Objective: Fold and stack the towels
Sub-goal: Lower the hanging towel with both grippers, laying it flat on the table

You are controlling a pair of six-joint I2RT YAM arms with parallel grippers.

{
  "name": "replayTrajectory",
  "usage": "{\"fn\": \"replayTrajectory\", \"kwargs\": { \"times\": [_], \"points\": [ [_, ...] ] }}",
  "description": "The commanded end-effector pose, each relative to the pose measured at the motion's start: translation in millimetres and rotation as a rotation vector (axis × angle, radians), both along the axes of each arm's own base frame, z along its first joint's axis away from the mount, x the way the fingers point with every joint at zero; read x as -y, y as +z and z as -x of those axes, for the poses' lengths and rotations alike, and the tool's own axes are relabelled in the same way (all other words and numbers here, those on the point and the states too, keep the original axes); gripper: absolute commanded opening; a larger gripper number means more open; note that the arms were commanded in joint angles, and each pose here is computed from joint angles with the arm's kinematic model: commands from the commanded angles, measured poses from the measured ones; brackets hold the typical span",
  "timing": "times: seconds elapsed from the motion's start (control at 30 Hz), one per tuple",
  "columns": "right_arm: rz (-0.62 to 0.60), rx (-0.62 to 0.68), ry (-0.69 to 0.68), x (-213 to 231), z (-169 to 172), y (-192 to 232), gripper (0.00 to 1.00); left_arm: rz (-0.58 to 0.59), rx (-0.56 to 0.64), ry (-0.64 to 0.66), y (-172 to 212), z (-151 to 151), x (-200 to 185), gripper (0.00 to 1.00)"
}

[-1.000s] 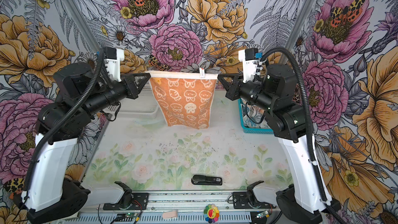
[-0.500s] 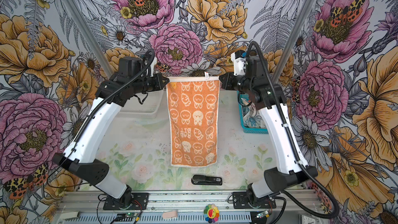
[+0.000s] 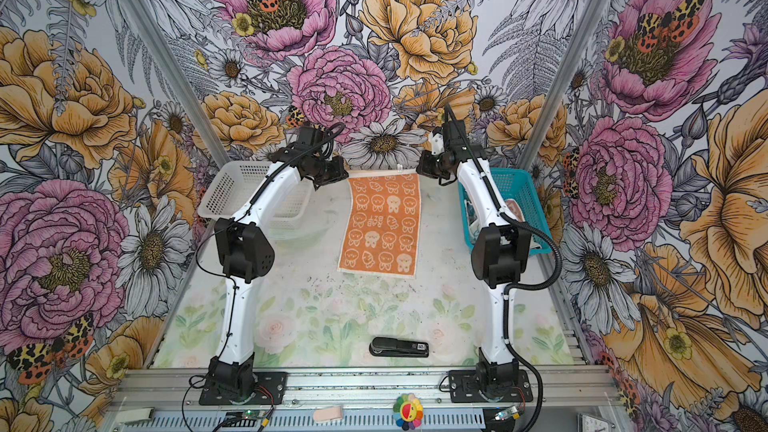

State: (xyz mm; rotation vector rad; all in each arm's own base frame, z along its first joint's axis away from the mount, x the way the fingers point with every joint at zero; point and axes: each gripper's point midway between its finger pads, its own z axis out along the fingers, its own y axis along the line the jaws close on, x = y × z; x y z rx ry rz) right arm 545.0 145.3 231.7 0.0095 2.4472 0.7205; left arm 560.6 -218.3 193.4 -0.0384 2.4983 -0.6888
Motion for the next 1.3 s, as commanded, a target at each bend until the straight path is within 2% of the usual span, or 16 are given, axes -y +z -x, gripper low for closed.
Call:
{"fn": "replayTrajectory", "kwargs": {
  "times": [0.0, 0.17, 0.33, 0.47, 0.63, 0.8, 0.9, 0.97, 1.07, 1.27],
  "points": [
    [0.012, 0.011, -0.009, 6.9, 10.3, 0.3, 0.0, -0.072, 0.0, 0.045, 4.4, 10.8, -28.0, 0.0],
    [-0.006, -0.073, -0.028, 8.9, 46.8, -46.9, 0.0, -0.155, -0.087, 0.037, -29.9, 45.6, -36.0, 0.0],
    [-0.018, -0.163, -0.038, 9.7, 94.4, -98.7, 0.0, -0.167, -0.153, 0.03, -63.5, 93.8, -34.3, 0.0],
    [-0.009, -0.212, -0.037, 12.6, 128.8, -125.4, 0.0, -0.181, -0.207, 0.024, -90.7, 133.4, -36.1, 0.0],
    [0.008, -0.256, -0.034, 12.9, 161.2, -148.7, 0.0, -0.198, -0.264, 0.016, -123.4, 166.6, -37.1, 0.0],
    [0.01, -0.273, -0.042, 14.7, 172.9, -157.5, 0.0, -0.201, -0.274, 0.0, -131.5, 179.5, -31.6, 0.0],
    [-0.002, -0.218, -0.047, 14.5, 168.7, -133.5, 0.0, -0.188, -0.251, 0.0, -121.0, 174.6, -31.0, 0.0],
    [-0.008, -0.194, -0.044, 13.5, 170.4, -117.5, 0.0, -0.162, -0.192, 0.004, -93.4, 171.7, -30.2, 0.0],
    [0.002, -0.178, -0.048, 15.6, 177.2, -108.7, 0.0, -0.137, -0.178, 0.002, -81.7, 177.3, -28.4, 0.0],
    [0.042, -0.252, -0.036, 13.3, 203.4, -142.1, 0.0, -0.176, -0.227, -0.013, -103.3, 200.8, -27.9, 0.0]
  ]
}}
